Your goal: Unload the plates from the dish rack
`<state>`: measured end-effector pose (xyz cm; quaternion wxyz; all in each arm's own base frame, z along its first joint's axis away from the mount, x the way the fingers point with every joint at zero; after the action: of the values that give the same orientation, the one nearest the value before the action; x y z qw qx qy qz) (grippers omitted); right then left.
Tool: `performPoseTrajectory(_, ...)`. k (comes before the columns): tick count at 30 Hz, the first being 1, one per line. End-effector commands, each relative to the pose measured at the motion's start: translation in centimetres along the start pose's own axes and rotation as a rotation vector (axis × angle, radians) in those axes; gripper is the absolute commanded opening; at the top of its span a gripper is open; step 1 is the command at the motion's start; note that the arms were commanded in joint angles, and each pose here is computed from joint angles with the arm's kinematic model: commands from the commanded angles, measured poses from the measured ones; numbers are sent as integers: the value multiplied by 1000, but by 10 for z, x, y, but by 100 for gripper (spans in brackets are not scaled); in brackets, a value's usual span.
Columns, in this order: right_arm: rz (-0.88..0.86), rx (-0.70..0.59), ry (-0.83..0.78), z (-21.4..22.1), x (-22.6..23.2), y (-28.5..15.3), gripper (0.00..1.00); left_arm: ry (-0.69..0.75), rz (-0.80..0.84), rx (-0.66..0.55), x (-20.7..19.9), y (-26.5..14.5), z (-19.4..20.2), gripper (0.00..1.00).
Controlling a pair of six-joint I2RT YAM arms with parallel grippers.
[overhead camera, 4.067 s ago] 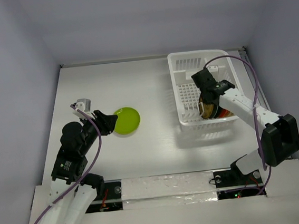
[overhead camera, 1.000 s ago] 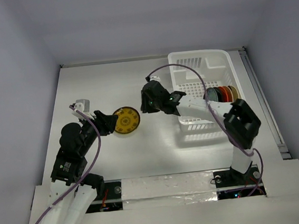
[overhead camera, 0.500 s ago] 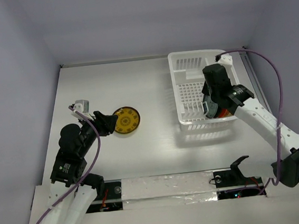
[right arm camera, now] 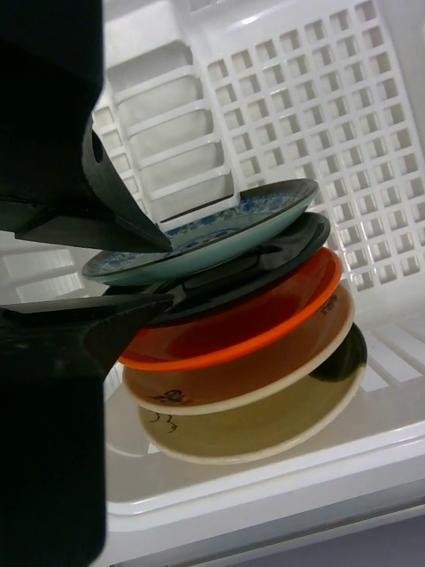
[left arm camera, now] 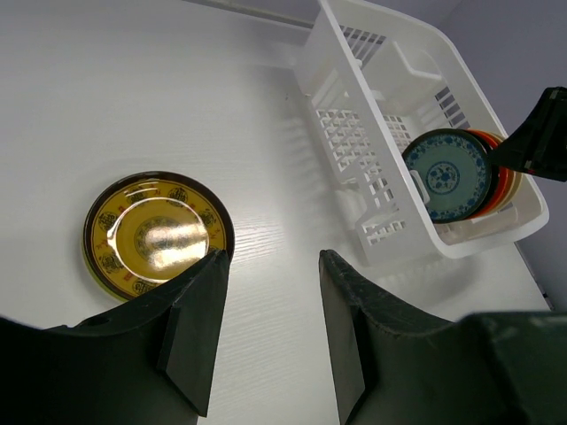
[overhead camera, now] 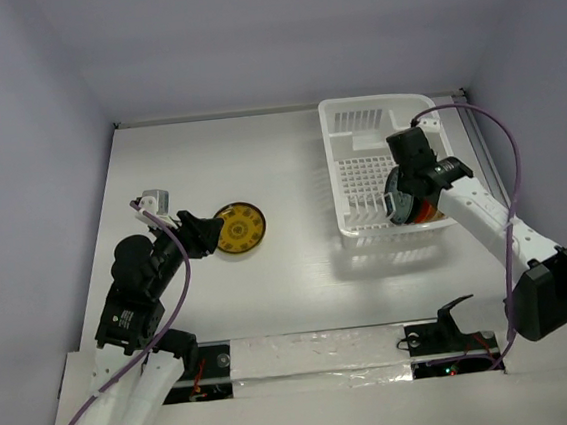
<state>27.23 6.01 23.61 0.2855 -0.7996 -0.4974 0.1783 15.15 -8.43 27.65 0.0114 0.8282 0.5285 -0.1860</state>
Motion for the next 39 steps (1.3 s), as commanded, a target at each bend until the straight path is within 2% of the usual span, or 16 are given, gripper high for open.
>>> performPoseTrajectory(1,28,5,-32,-1,-1,6,31,15,28,-65,-4,0,-13,42)
performPoseTrajectory(7,55,28,-65,-1,4,15,27,15,25,-67,-4,-1,-13,42)
performPoseTrajectory(11,114,33,-103,-6,0,13,14,16,26,-71,-4,-1,-14,42)
performPoseTrajectory(20,144,39,-175,-13,-1,3,1,18,39,-77,-6,-3,-14,42)
performPoseTrajectory(33,182,-33,-293,-29,22,-20,0,19,44,-75,-6,-3,-13,43)
performPoseTrajectory(39,174,-106,-241,-50,23,-41,0,19,45,-75,-7,-2,-13,43)
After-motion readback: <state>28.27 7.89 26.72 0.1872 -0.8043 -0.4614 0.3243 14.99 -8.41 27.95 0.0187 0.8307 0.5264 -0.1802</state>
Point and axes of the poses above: each gripper's point midway between its finger pads, its own y axis out along the fingers, its own x axis along the line the jaws close on, z = x × y, the point moved 8 cm from there along -y, back along the fingers, and after that the axes turned 9 degrees about y, right-handed, at the moved point
